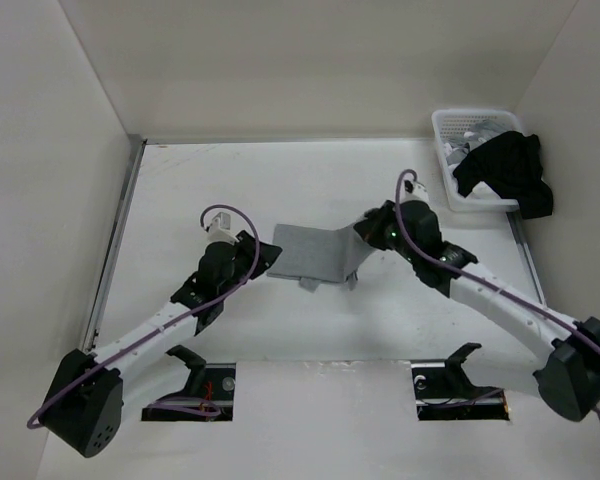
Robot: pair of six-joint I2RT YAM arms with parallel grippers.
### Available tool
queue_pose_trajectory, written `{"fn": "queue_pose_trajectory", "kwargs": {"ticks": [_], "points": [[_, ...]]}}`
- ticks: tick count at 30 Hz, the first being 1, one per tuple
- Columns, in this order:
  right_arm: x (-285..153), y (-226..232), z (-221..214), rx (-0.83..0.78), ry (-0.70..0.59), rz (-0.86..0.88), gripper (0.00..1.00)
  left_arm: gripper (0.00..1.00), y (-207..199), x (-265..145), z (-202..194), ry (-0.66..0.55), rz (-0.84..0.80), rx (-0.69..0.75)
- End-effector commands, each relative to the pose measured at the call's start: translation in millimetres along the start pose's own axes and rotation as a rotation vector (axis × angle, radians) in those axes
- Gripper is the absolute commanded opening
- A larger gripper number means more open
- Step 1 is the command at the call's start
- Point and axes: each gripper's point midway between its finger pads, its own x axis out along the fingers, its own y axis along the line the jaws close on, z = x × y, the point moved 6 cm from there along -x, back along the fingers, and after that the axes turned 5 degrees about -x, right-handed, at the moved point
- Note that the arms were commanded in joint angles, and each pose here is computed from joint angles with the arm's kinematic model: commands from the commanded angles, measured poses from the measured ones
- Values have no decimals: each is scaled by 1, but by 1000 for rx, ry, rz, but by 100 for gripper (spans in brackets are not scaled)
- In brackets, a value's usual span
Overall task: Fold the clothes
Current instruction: Fold the tank top
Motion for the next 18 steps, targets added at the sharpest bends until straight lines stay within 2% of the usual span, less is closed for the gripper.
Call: {"fn": "queue_pose_trajectory", "kwargs": {"ticks": [1,5,10,13,16,18], "points": [[12,30,0,-99,43,-57,4,29,-21,-10,20,-70,-80,-15],[46,80,-21,-157,131,-51,5,30,-17,-22,31,-103,-91,-36],[107,120,-75,-198,263,-61,14,30,-8,-37,46,-142,-91,-62],[129,141,-103,-187,310,-33,32,30,-2,-45,55,-176,-88,-76],[126,152,-104,-160,294,0,52,31,3,-48,61,-187,-76,-86],[110,151,-92,-145,239,29,56,32,5,-47,62,-182,-72,-84]]}}
